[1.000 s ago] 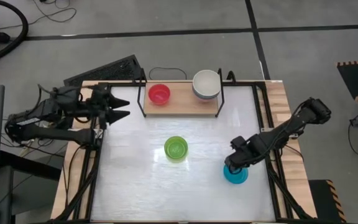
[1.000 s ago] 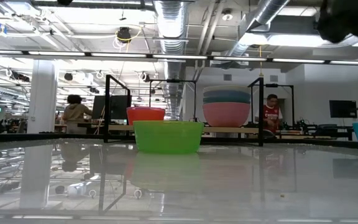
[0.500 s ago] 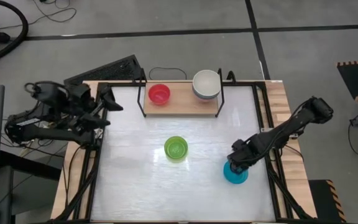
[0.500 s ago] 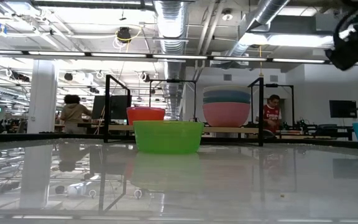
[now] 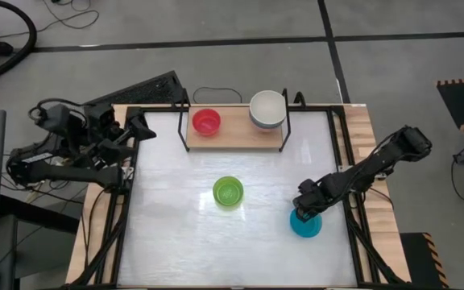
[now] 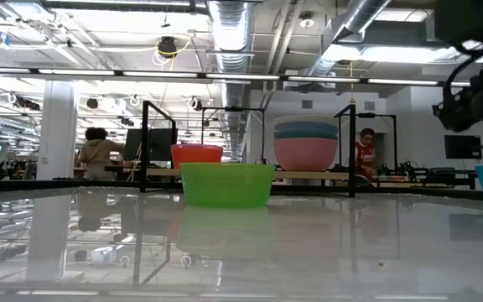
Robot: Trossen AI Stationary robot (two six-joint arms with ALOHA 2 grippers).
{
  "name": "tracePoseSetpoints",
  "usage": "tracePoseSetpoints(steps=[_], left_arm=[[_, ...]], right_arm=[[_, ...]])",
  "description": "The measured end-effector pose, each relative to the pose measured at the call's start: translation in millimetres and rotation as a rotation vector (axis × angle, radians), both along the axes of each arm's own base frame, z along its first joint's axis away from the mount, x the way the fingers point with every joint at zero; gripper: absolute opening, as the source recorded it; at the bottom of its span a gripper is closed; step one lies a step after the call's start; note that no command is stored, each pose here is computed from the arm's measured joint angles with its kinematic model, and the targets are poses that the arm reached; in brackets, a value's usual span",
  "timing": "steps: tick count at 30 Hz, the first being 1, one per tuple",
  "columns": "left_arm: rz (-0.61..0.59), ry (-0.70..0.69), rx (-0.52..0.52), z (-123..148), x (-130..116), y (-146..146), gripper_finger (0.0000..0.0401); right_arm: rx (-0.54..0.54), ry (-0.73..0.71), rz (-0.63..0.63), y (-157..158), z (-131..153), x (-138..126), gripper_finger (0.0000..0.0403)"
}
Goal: Place and stack bowls onto a shelf
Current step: Stack the light blue bowl into the light pink bowl on the shelf
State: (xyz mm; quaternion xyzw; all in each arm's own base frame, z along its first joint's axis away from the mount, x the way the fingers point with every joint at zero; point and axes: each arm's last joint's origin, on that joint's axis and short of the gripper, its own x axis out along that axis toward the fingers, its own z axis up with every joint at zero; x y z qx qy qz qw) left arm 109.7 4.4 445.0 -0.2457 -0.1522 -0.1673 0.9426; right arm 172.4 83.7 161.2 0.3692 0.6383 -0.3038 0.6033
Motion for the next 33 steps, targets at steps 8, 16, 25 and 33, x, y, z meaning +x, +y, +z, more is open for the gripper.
tracePoseSetpoints(steps=[8,16,25,33], left_arm=[[0.040,0.000,-0.018,0.3,2.6,5.1,0.0308],[0.136,0.012,0.082,-3.2,4.3,7.3,0.0308],[0.421,0.067,0.079,-8.4,7.8,15.8,0.0308],[0.598,0.143,0.024,-14.7,11.6,22.0,0.0308]], right_arm=[[0.097,0.018,-0.020,-0.3,-1.2,1.9,0.0054],[0.205,-0.097,-0.030,-16.9,22.9,30.3,0.0024],[0.048,-0.531,-0.028,-72.9,119.3,85.8,0.0024],[-0.367,-0.751,-0.051,-158.7,176.6,117.0,0.0024]])
